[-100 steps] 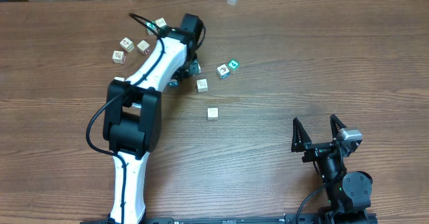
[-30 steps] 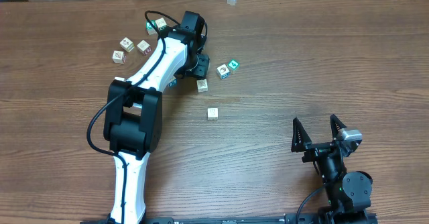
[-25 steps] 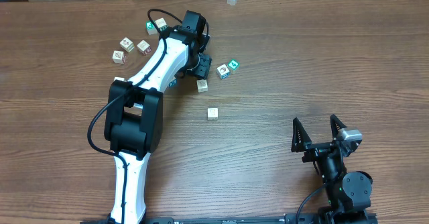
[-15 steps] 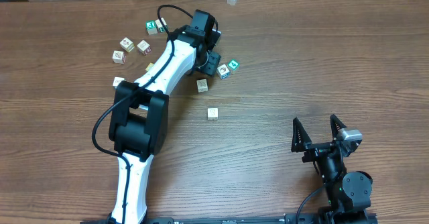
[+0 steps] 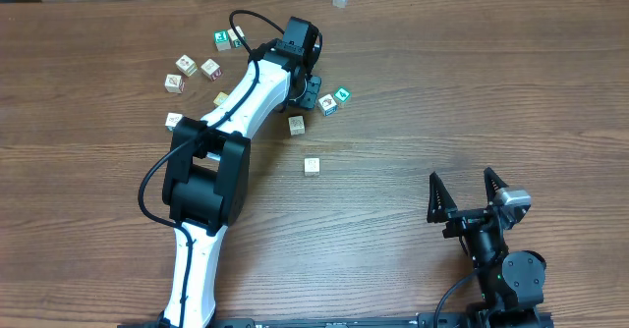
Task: Form a tower
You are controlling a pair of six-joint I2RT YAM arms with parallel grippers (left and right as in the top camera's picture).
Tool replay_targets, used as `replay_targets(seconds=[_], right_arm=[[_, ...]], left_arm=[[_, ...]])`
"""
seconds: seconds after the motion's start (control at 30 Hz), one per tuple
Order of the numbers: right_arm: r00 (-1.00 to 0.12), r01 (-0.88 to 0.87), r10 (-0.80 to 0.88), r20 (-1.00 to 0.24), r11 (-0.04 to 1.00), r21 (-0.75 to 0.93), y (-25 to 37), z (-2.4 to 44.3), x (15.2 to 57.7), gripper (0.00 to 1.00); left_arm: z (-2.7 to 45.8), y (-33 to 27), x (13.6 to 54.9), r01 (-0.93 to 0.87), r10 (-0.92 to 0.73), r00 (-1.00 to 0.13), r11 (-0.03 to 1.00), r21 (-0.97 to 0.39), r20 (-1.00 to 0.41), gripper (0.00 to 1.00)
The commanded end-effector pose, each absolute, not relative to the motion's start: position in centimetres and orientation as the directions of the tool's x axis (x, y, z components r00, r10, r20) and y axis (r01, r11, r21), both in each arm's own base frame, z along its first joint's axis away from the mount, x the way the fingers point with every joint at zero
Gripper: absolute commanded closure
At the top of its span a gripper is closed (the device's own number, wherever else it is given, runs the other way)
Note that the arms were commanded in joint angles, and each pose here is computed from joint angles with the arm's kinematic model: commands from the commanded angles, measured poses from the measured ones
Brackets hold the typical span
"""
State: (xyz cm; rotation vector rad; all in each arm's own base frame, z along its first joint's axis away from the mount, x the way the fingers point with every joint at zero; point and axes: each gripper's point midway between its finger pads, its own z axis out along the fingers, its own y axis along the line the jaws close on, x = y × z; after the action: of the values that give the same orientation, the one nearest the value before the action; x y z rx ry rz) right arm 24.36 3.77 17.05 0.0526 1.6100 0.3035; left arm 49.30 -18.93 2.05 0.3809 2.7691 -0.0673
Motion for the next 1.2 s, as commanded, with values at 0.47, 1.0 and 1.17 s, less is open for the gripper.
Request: replay_targets(seconds=[0.47,1.0,1.17], right_arm=[[-0.060,-0.150,0.225,-0.973,0.961,0.231,3.71,16.96,24.37,0.00],[-0.060,-0.150,0.225,-0.973,0.961,0.231,3.71,16.96,24.37,0.00],[-0.060,-0.150,0.225,-0.973,0.961,0.231,3.71,16.96,24.37,0.00]], left_arm=[[1.17,-18.61,49.68,0.242,0.230,-0.912,0.970,0.008,-0.340,0.60],[1.15,-18.58,49.63,0.242,0.231,-0.912,0.970,0.009,-0.338,0.62],[1.12,-18.29,49.61,0.238,0.232,-0.913,0.971,0.024,-0.335,0.68]])
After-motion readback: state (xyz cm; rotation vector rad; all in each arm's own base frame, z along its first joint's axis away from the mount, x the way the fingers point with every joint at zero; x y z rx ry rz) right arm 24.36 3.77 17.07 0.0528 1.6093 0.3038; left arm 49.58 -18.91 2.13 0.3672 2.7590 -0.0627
